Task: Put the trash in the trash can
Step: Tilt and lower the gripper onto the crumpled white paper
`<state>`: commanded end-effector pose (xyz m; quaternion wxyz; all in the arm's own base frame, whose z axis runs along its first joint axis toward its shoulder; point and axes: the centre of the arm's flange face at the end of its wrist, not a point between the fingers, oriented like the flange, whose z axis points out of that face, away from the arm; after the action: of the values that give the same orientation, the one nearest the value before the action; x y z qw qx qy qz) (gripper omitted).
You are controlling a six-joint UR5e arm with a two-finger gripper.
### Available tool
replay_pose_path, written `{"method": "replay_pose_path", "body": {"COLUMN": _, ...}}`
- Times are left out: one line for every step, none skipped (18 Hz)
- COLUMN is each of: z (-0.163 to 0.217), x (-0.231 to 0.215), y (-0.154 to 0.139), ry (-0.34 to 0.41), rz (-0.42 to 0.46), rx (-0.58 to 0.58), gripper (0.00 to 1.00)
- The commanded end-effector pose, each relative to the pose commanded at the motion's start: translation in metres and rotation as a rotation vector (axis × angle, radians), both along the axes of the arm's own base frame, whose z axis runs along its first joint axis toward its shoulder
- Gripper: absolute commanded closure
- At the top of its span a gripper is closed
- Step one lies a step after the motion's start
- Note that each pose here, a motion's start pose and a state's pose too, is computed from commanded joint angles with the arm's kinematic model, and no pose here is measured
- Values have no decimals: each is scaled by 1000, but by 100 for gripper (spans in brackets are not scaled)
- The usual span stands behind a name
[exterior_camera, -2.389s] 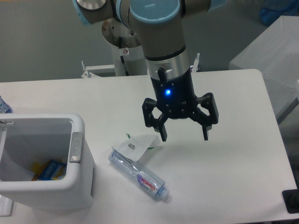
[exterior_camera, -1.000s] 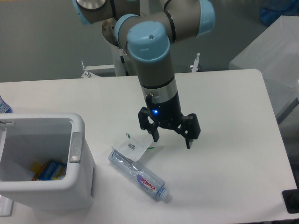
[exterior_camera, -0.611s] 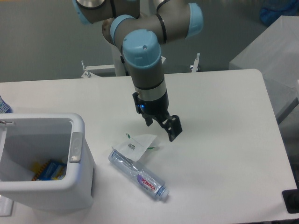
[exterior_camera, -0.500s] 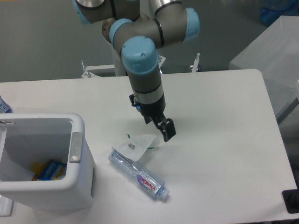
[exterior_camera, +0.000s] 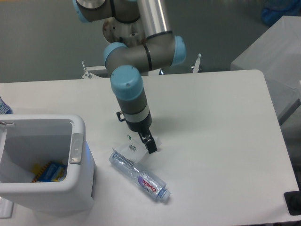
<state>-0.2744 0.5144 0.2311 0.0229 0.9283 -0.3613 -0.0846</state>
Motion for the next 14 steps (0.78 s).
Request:
{"method": "replay_pose_path", "body": {"z": -3, "x": 5, "y": 1, "ry": -5, "rz": -8, "rx": -6, "gripper": 0}}
{"method": "replay_pose_path", "body": {"z": -8, "x": 7, "y": -1, "ry": -8, "rz": -9, "rx": -17, "gripper": 0}}
{"method": "replay_pose_path", "body": {"z": -14, "x": 7, "y": -2, "ry": -5, "rz": -7, "rx": -34, "gripper": 0}}
{"method": "replay_pose_path", "body": {"z": -14, "x": 9, "y": -1, "ry": 3, "rz": -11, "rx": -38, "gripper": 0}}
{"method": "replay_pose_path", "body": {"z": -14, "x": 11, "y": 1, "ry": 6, "rz": -17, "rx": -38, "gripper": 0}}
{"method": "replay_pose_path", "body": {"z": -17, "x": 12, "y": 1, "ry": 3, "rz": -17, "rx": -44, "gripper": 0}}
{"method": "replay_pose_path", "body": {"z": -21, "x": 12, "y": 2, "ry": 1, "rz": -18, "rx": -48, "gripper": 0}}
{"method": "replay_pose_path", "body": {"z": -22, "x": 12, "y": 3, "ry": 1, "rz": -17, "rx": -48, "gripper": 0}}
{"method": "replay_pose_path", "body": {"z": -22, "x": 12, "y": 4, "ry": 1, "rz": -15, "rx": -47, "gripper": 0}}
{"method": "replay_pose_path", "body": {"z": -23, "x": 11, "y": 6, "ry": 2, "rz": -6, "rx": -45, "gripper": 0}}
{"method": "replay_pose_path", "body": {"z": -22, "x": 9, "y": 7, "ry": 6, "rz": -1, "rx": -42, "gripper": 0}}
{"method": "replay_pose_path", "body": {"z": -22, "x": 8, "y": 7, "ry": 6, "rz": 0, "rx": -42, "gripper": 7}}
{"method": "replay_pose_path", "body": {"z": -22, "x": 9, "y": 8, "ry": 6, "rz": 3, "rx": -42, "gripper": 23}}
{"method": "replay_pose_path", "body": {"z": -22, "x": 8, "y": 7, "ry": 4, "rz": 14, "rx": -39, "gripper": 39}}
